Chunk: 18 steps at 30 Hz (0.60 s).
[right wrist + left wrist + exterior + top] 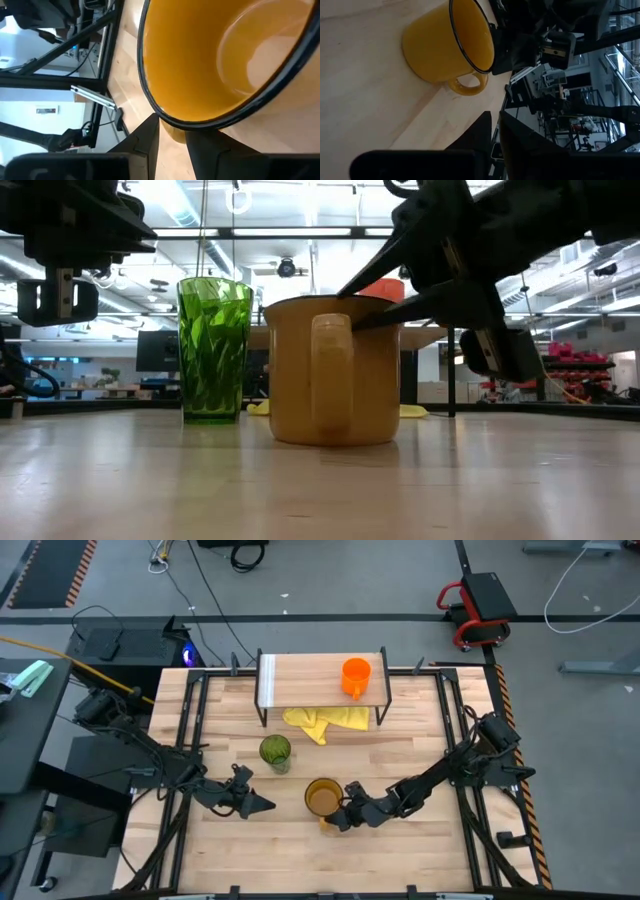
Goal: Stack small to large cups/mugs on shelf
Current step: Put the yellow mug on the shelf
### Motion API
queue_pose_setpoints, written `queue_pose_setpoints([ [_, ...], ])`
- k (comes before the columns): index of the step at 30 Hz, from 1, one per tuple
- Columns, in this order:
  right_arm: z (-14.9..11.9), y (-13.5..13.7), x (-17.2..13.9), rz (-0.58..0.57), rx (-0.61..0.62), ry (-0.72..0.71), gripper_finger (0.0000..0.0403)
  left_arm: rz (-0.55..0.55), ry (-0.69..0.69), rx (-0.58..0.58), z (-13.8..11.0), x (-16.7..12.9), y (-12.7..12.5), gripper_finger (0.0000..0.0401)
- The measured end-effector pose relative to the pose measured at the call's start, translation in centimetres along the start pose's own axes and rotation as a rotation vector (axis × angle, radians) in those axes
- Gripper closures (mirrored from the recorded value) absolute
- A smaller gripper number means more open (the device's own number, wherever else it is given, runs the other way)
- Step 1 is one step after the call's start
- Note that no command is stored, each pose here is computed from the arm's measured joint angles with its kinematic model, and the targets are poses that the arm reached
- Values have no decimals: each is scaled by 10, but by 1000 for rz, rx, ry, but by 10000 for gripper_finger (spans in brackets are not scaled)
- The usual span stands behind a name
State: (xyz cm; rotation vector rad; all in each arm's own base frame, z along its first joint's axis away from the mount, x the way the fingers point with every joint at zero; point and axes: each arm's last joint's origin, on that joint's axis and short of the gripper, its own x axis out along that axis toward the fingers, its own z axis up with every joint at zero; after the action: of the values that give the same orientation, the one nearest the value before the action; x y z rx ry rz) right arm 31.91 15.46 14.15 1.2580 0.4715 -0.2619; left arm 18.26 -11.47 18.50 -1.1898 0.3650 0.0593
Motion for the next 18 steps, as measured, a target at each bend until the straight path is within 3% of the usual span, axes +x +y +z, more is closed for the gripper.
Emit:
queue_pose_setpoints([
  [9, -18, -5, -7, -38, 7, 43, 301, 0, 0, -3, 0, 0, 0, 361],
  [18, -57, -3, -26, -8, 91, 82, 302, 0, 0, 12, 0, 0, 0, 362],
])
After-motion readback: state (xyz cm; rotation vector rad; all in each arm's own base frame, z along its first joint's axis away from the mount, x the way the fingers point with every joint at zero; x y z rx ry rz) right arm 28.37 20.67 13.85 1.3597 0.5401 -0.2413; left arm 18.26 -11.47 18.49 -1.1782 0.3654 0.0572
